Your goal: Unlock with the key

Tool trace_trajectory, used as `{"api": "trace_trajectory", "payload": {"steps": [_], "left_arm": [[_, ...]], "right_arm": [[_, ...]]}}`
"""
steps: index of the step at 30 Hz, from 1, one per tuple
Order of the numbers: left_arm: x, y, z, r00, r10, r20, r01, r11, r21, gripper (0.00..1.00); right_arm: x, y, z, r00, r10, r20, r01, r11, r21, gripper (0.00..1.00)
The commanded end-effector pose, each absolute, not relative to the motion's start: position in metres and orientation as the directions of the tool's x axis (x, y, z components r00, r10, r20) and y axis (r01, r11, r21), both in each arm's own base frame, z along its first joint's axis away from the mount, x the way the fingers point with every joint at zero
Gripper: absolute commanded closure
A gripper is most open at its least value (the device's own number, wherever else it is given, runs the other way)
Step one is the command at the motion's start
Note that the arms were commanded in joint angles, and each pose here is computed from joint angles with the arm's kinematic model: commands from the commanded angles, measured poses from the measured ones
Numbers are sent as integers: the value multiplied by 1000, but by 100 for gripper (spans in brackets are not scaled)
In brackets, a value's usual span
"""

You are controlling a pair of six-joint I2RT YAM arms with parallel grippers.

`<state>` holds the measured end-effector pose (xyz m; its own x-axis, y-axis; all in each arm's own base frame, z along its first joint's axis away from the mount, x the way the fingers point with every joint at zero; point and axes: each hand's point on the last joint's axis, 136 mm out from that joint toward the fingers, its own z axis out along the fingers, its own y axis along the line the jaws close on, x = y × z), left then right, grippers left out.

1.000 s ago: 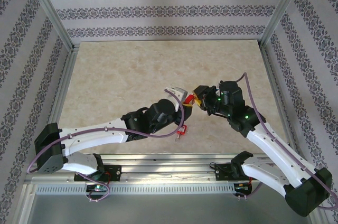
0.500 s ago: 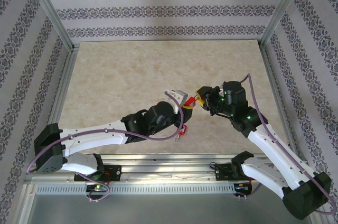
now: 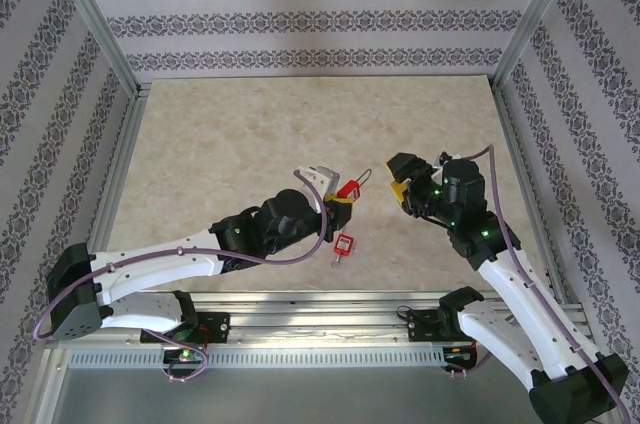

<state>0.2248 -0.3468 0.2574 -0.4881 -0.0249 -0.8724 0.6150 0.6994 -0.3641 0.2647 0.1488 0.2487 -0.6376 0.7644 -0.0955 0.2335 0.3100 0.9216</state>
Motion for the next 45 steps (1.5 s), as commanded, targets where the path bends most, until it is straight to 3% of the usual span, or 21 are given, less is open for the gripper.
{"api": "trace_trajectory", "payload": {"steps": [1, 7, 18, 36, 45], "left_arm": [[226, -341, 263, -484, -39, -874, 611, 699, -370, 91], [225, -342, 261, -484, -30, -874, 618, 696, -366, 91], [222, -344, 265, -476, -35, -879, 636, 677, -371, 91], [217, -347, 262, -470, -19, -883, 666, 649, -368, 91], [217, -345, 265, -464, -29, -885, 669, 644, -372, 91]], "right_arm": [[259, 162, 265, -693, 704, -156, 133, 337, 932, 40], [249, 185, 270, -756, 615, -223, 52, 396, 917, 56], [251, 197, 262, -773, 592, -227, 48, 412, 910, 70], [261, 206, 271, -784, 577, -228, 34, 407, 913, 68], [257, 204, 269, -784, 574, -235, 19, 401, 916, 74]]}}
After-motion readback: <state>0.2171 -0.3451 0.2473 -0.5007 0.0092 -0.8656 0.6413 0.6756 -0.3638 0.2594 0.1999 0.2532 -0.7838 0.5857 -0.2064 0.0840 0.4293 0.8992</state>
